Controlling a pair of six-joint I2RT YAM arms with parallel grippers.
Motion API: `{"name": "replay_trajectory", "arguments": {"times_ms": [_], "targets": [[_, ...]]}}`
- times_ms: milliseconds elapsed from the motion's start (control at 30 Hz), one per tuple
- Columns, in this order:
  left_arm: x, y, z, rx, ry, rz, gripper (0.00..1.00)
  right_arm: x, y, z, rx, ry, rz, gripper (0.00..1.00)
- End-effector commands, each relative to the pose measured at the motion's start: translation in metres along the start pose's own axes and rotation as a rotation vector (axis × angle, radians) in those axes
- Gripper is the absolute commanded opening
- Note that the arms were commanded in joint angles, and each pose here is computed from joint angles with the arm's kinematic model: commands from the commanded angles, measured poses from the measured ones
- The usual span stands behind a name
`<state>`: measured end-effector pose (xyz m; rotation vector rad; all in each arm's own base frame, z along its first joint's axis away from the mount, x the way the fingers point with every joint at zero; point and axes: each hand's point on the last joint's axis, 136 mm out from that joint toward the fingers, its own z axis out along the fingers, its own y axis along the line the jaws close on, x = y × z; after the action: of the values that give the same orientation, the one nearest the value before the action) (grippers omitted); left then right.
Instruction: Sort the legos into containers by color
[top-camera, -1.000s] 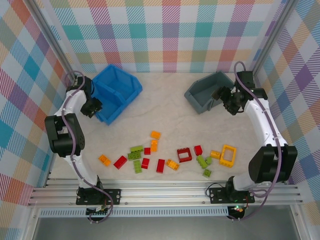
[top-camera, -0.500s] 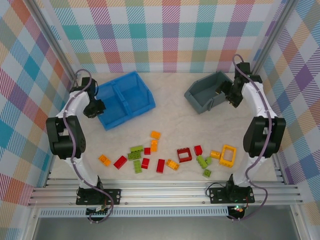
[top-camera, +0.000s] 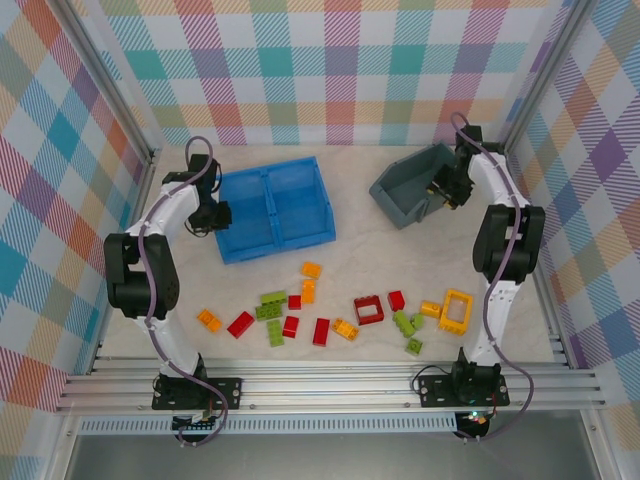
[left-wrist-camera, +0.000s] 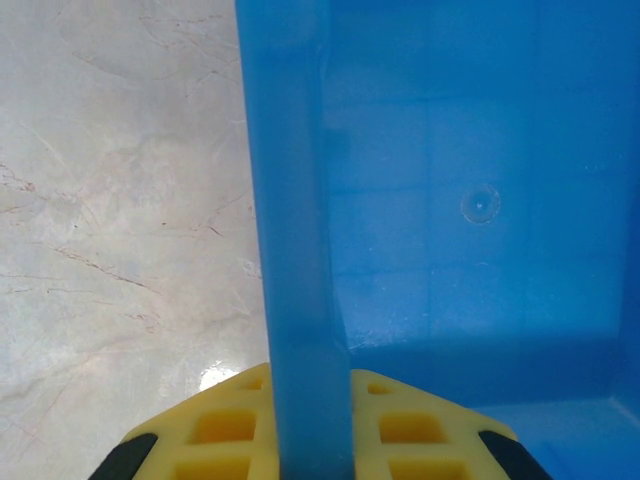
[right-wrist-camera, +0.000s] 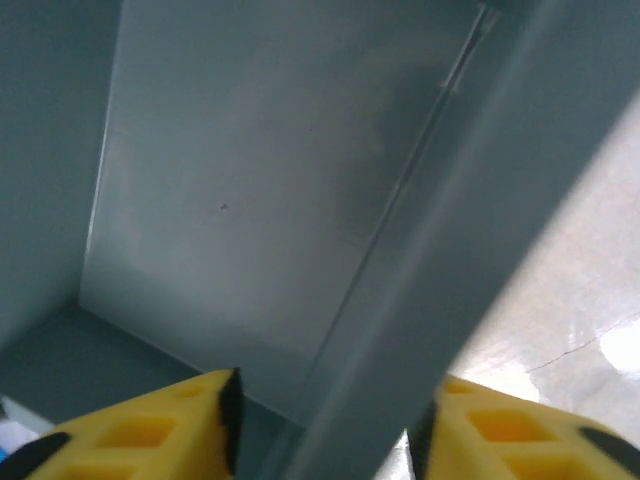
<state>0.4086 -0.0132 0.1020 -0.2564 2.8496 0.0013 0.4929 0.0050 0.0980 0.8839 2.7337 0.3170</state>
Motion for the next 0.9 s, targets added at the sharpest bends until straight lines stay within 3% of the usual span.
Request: {"name": "replay_trajectory", "arguments": {"times_ms": [0,100,233,533,867], "targets": [[-0.025,-0.015,-0.015,0.043,-0.084,0.040,0.00,-0.002,-0.007,-0.013,0.053,-0.014,-0.050,0.32],[-0.032,-0.016,-0.013,0.040,-0.080,0.055,0.00,-0.005,-0.008,-0.021,0.074,-0.045,-0.136,0.18],[-0.043,-0.023,-0.012,0.055,-0.087,0.098,0.00,0.000,0.010,-0.029,0.042,-0.055,-0.319,0.09],[-0.051,-0.056,-0.003,0.118,-0.064,0.198,0.00,0.036,0.055,-0.033,0.034,-0.022,-0.619,0.07],[-0.042,-0.073,0.006,0.096,-0.042,0.252,0.00,0.061,0.077,-0.016,0.019,0.035,-0.711,0.06]]}}
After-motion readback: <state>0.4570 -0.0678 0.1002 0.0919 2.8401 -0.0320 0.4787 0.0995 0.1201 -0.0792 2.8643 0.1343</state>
